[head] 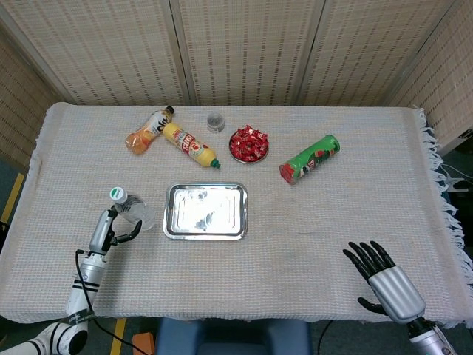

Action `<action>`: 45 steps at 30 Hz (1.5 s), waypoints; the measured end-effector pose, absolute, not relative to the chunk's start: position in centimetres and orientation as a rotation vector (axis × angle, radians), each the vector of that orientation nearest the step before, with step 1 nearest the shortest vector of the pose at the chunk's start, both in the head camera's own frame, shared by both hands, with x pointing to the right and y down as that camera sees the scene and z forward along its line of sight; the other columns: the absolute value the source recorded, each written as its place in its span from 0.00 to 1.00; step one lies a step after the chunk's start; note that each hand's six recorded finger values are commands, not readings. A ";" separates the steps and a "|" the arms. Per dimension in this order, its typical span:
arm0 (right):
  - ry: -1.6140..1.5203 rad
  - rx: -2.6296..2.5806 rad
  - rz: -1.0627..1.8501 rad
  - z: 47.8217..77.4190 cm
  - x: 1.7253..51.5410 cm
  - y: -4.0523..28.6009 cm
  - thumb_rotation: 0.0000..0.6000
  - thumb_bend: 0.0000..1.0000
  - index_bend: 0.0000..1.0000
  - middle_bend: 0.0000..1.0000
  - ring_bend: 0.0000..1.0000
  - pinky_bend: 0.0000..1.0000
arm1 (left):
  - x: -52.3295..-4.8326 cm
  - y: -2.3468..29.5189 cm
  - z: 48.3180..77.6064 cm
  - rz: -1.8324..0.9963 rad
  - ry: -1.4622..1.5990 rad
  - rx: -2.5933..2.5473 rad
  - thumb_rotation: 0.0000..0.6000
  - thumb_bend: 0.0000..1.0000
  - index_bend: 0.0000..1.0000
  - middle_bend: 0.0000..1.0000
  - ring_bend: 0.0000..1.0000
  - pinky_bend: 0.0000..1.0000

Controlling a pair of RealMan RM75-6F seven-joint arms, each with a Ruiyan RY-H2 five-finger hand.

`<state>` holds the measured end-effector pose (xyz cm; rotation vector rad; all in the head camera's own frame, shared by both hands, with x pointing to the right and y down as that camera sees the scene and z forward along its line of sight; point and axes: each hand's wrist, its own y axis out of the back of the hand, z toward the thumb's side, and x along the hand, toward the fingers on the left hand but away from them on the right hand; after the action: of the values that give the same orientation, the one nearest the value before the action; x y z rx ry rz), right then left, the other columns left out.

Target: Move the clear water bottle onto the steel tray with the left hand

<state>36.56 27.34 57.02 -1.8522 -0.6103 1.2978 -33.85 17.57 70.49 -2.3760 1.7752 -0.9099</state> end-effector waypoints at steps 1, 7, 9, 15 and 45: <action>-0.608 -1.853 1.298 57.1 36.5 27.3 1.00 0.06 0.00 0.00 0.00 0.00 | -33.6 17.4 70.5 -0.899 1.770 -2.377 1.00 0.49 0.36 0.35 0.20 0.33; -0.603 -1.857 1.297 57.0 36.5 27.4 1.00 0.06 0.00 0.00 0.00 0.00 | -29.9 16.2 69.3 -0.785 1.737 -2.412 1.00 0.49 0.36 0.35 0.20 0.33; -0.609 -1.855 1.294 56.9 36.5 27.4 1.00 0.06 0.00 0.00 0.00 0.00 | -28.5 15.9 69.5 -0.772 1.720 -2.418 1.00 0.49 0.36 0.35 0.20 0.33; -0.608 -1.862 1.297 57.0 36.6 27.3 1.00 0.06 0.00 0.00 0.00 0.00 | -25.0 15.9 71.0 -0.793 1.650 -2.425 1.00 0.49 0.35 0.33 0.18 0.31; -0.621 -1.858 1.273 56.4 36.7 27.3 1.00 0.10 0.00 0.00 0.00 0.00 | -21.7 15.8 76.1 -0.972 1.492 -2.397 1.00 0.39 0.00 0.00 0.00 0.00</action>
<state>36.73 27.34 56.41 -1.8581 -0.6210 1.2733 -21.75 15.81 76.09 -2.3970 1.4920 -0.9724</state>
